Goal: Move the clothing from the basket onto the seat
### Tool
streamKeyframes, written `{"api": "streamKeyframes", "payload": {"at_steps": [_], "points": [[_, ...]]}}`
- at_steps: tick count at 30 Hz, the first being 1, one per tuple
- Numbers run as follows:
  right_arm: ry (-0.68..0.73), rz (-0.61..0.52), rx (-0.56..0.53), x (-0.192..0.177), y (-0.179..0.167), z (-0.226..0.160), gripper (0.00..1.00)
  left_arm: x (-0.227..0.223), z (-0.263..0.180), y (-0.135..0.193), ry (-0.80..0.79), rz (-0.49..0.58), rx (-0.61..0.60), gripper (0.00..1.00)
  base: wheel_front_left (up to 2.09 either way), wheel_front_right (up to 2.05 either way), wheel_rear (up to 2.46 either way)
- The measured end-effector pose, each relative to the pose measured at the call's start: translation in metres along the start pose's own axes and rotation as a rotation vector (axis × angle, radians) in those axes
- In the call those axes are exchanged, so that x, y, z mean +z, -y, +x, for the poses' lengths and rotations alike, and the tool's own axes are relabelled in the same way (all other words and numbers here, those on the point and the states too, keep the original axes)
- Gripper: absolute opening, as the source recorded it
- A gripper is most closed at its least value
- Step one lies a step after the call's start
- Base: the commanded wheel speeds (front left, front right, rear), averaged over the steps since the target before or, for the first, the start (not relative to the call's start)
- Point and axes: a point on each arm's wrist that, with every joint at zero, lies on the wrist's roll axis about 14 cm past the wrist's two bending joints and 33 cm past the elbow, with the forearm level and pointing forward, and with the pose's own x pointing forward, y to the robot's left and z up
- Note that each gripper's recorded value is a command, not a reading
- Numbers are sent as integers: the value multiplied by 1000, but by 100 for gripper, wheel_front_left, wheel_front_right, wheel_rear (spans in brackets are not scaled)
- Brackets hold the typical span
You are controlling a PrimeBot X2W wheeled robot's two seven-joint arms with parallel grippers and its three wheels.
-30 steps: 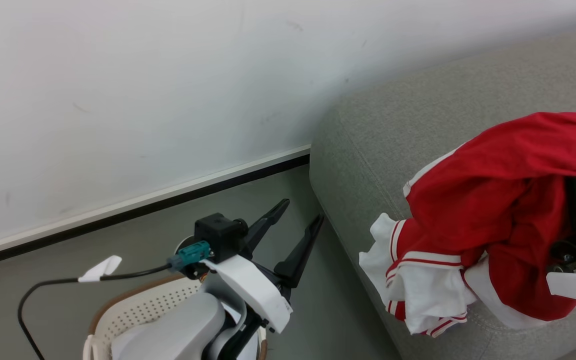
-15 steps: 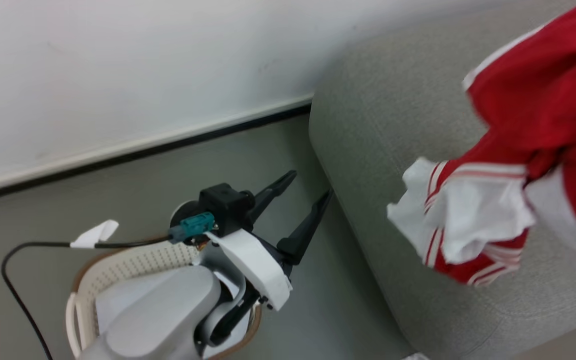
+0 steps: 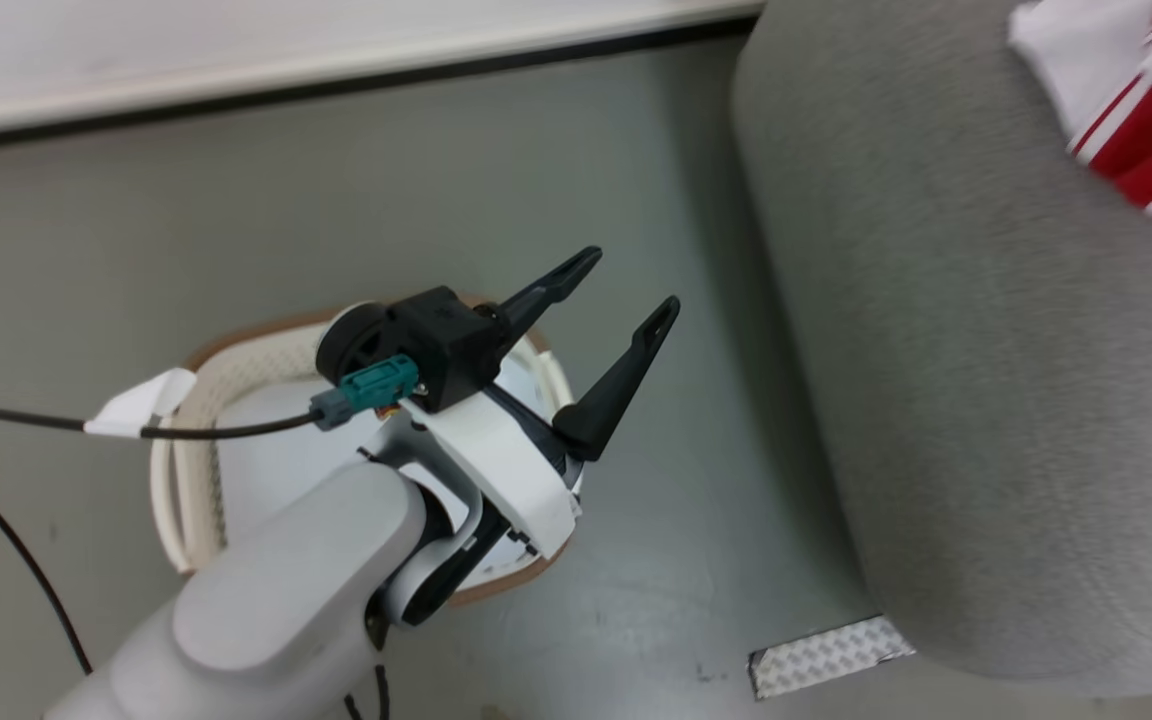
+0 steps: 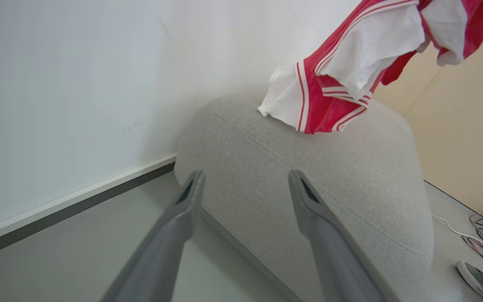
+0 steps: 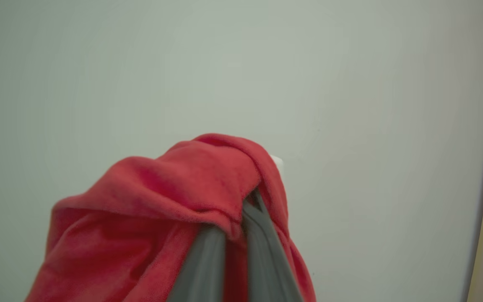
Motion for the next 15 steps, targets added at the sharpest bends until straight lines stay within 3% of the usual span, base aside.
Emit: {"api": "streamKeyframes", "payload": {"at_steps": [6, 15], "points": [[-226, 2, -23, -98, -5, -6, 0, -19, -10, -29, -16, -28, 62, 100, 0, 0, 0], [-734, 63, -83, -242, -13, -81, 0, -44, -28, -59, -53, -50, 141, 100, 0, 0, 0]]}}
